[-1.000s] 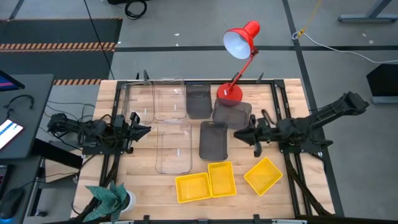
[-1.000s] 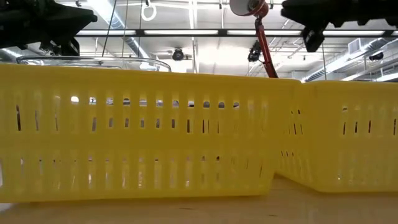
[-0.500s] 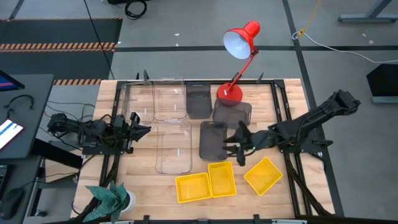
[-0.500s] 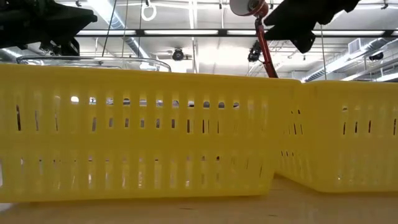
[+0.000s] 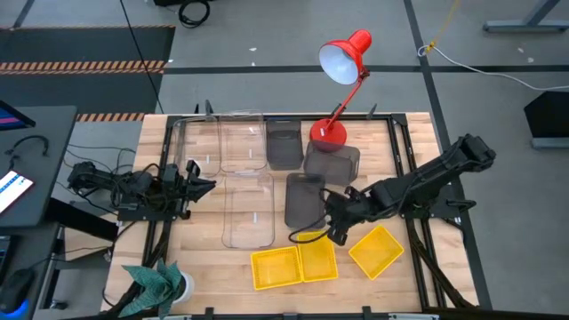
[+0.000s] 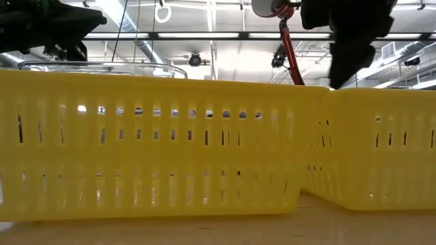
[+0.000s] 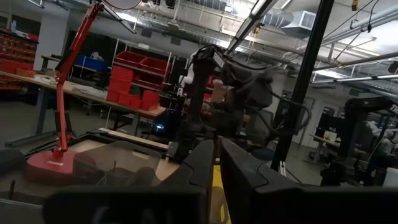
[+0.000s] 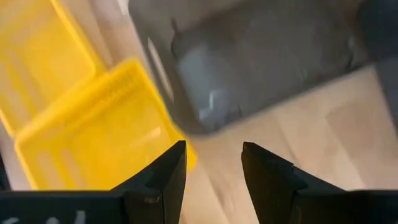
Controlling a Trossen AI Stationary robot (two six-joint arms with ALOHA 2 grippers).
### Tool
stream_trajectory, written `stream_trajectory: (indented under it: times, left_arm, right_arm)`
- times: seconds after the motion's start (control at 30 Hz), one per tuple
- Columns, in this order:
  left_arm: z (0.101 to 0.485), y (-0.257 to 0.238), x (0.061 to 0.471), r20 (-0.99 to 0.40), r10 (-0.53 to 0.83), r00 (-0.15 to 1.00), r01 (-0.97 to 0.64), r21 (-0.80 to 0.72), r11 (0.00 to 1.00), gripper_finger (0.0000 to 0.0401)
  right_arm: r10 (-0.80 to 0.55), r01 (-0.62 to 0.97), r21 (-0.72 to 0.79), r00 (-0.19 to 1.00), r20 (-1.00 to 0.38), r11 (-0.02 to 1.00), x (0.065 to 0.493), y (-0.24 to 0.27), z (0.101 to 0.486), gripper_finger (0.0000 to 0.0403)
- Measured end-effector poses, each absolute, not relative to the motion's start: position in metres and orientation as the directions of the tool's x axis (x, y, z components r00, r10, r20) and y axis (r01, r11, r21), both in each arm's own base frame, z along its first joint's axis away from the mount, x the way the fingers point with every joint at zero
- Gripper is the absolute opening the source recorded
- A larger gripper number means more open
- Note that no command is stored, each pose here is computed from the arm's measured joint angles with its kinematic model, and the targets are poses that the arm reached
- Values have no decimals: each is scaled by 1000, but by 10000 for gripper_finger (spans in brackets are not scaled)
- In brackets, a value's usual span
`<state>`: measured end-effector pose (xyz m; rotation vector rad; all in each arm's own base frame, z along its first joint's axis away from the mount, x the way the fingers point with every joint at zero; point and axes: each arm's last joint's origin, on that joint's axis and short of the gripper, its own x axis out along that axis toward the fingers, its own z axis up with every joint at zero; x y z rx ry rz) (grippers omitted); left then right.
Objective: Stack baskets by color
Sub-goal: Stack the middle yellow bin on top of the right yellow bin
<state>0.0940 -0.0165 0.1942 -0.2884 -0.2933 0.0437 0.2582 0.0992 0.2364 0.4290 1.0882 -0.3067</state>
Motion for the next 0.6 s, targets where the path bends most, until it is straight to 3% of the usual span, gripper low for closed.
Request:
stream_trajectory:
  times: [0.33, 0.6]
  left_arm:
    - [194, -17, 94, 279, 84, 957, -1, -287, 958, 34]
    - [194, -16, 94, 279, 84, 956, -1, -287, 958, 29]
  right_arm:
    - [44, 385, 110, 177, -983, 916, 244, 109, 249, 160]
    - [48, 192, 53, 31, -998, 980, 235, 131, 232, 160]
